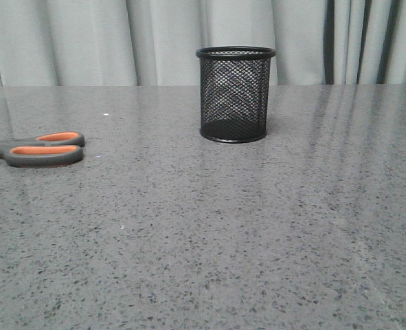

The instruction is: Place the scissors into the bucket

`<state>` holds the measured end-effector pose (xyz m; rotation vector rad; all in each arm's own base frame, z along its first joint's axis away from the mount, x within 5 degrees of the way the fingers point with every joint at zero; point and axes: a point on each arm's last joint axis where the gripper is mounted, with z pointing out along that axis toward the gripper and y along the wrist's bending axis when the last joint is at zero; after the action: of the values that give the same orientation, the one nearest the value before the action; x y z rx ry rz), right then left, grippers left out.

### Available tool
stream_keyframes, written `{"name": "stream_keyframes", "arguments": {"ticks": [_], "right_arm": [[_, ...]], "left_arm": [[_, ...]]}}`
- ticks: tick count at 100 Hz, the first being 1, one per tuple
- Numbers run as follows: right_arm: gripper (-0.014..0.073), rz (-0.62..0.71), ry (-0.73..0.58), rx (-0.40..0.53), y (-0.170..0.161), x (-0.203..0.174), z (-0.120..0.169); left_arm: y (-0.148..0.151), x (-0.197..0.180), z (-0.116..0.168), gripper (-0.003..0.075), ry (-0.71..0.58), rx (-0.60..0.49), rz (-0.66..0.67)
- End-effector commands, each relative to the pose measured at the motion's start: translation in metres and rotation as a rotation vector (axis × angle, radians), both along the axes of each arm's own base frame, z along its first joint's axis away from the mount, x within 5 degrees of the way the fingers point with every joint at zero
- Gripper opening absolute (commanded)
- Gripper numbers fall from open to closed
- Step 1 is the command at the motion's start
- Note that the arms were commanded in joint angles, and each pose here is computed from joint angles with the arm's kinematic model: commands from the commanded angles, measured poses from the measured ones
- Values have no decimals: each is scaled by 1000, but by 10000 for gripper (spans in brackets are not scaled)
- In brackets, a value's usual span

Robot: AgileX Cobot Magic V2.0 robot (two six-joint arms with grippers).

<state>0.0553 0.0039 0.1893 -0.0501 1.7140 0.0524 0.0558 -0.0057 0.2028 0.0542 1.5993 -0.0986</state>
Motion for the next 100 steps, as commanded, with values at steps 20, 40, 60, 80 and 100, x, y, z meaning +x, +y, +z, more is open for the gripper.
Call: {"name": "stream_keyframes", "arguments": {"ticks": [20, 40, 60, 80, 100], "right_arm": [[-64, -7, -98, -4, -1, 0, 4], [-64, -8, -126, -2, -1, 0, 6], [-64, -9, -143, -1, -1, 0, 8], [-64, -8, -141, 40, 0, 0, 8], [-64, -11, -172, 259, 0, 0, 12]], "left_arm": [[1, -1, -1, -21, -71, -27, 8], [1, -1, -1, -21, -71, -27, 8], [1, -1, -1, -21, -71, -27, 8], [1, -1, -1, -21, -70, -41, 7], [0, -1, -1, -21, -57, -183, -1]]}}
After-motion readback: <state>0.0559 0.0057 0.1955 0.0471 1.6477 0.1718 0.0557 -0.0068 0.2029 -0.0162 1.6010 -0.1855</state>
